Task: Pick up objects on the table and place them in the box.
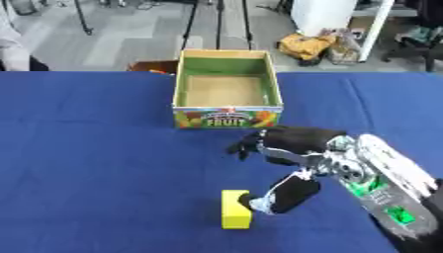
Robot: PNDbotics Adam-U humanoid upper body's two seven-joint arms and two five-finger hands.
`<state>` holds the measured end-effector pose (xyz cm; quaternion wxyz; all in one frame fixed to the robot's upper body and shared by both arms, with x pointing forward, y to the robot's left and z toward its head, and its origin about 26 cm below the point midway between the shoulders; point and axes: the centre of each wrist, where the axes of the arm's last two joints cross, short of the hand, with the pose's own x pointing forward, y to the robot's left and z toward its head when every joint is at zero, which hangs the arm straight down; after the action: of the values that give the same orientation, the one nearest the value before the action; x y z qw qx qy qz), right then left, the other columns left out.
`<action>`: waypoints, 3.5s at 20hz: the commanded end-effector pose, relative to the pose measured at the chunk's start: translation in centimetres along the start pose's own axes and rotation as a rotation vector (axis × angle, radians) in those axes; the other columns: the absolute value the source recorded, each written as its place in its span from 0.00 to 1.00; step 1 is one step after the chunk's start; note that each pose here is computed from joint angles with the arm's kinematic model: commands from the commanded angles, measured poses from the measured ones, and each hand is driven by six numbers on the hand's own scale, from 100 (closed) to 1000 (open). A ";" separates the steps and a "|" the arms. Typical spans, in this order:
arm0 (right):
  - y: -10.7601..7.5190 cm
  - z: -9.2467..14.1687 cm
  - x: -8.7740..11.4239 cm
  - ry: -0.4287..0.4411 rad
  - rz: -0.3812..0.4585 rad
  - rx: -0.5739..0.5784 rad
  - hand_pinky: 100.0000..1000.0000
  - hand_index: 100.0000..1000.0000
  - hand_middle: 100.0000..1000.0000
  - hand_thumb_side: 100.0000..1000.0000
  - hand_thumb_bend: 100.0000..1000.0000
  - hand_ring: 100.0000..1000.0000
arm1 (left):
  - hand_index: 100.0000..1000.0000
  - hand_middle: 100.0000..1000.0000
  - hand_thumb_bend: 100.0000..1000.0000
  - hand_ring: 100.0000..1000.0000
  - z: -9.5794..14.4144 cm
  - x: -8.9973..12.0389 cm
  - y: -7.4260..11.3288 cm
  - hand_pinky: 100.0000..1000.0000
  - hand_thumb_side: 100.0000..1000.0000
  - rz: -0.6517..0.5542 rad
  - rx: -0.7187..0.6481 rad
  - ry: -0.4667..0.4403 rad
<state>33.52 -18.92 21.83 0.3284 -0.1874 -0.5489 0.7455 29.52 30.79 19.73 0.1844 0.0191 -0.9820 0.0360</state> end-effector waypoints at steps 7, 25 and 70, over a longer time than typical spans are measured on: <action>1.0 0.2 -0.4 0.020 -0.032 0.019 0.98 1.00 0.76 0.45 0.29 0.95 | 0.94 0.88 0.00 0.77 -0.8 0.5 -0.1 0.51 1.00 0.002 -0.012 -0.031; 3.6 -1.0 0.0 0.083 0.029 -0.060 0.94 0.96 0.75 0.60 0.37 0.94 | 0.94 0.88 0.00 0.77 -0.9 0.5 -0.4 0.51 1.00 0.008 -0.017 -0.028; 5.0 -2.5 0.0 0.110 -0.052 -0.187 0.89 0.61 0.34 0.38 0.04 0.83 | 0.94 0.89 0.00 0.78 -0.9 0.4 -0.6 0.51 1.00 0.013 -0.023 -0.024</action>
<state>33.64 -18.06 15.19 0.3673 -0.2331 -0.5882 0.6817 29.72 30.35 19.90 0.1878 0.0128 -0.9816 0.0328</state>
